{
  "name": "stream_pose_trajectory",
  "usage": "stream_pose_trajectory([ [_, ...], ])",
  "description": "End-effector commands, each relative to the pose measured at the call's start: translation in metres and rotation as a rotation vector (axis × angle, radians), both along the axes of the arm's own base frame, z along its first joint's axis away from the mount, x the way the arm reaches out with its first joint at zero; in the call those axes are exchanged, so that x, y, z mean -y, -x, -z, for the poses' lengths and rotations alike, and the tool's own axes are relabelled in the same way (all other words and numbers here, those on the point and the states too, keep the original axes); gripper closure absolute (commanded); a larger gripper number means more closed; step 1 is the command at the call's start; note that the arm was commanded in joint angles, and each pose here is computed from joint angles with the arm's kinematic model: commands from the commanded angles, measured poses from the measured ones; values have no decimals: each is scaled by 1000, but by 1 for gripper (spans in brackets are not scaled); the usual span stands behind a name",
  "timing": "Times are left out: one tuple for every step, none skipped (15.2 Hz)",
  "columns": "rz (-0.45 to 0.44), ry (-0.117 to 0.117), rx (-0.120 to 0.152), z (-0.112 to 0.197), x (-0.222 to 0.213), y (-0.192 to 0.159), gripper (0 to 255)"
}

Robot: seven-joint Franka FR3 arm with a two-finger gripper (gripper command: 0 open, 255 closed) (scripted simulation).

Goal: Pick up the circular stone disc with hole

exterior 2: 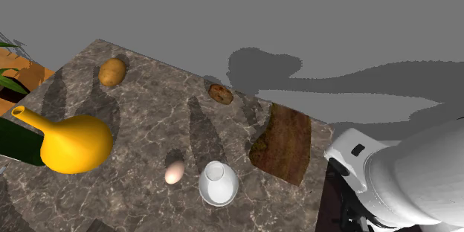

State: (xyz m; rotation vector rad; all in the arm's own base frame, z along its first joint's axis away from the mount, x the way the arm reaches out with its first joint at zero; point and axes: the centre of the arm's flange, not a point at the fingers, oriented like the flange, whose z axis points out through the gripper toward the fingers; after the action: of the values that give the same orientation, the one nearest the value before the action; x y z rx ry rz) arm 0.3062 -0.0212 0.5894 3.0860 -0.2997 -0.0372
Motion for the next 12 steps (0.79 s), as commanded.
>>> stream_pose_trajectory([
  [0,0,0,0,0,0,0],
  [6,3,4,4,10,-7,0],
  [13,5,8,8,20,-14,0],
  [19,8,11,12,30,-20,0],
  [25,10,15,15,40,-27,0],
  [31,13,19,19,50,-33,0],
  [38,16,23,23,60,-40,0],
  [44,18,27,26,70,-46,0],
  [50,21,30,30,80,-53,0],
  [56,23,34,34,91,-59,0],
  [63,26,38,37,101,-66,0],
  [69,28,42,40,111,-72,0],
])
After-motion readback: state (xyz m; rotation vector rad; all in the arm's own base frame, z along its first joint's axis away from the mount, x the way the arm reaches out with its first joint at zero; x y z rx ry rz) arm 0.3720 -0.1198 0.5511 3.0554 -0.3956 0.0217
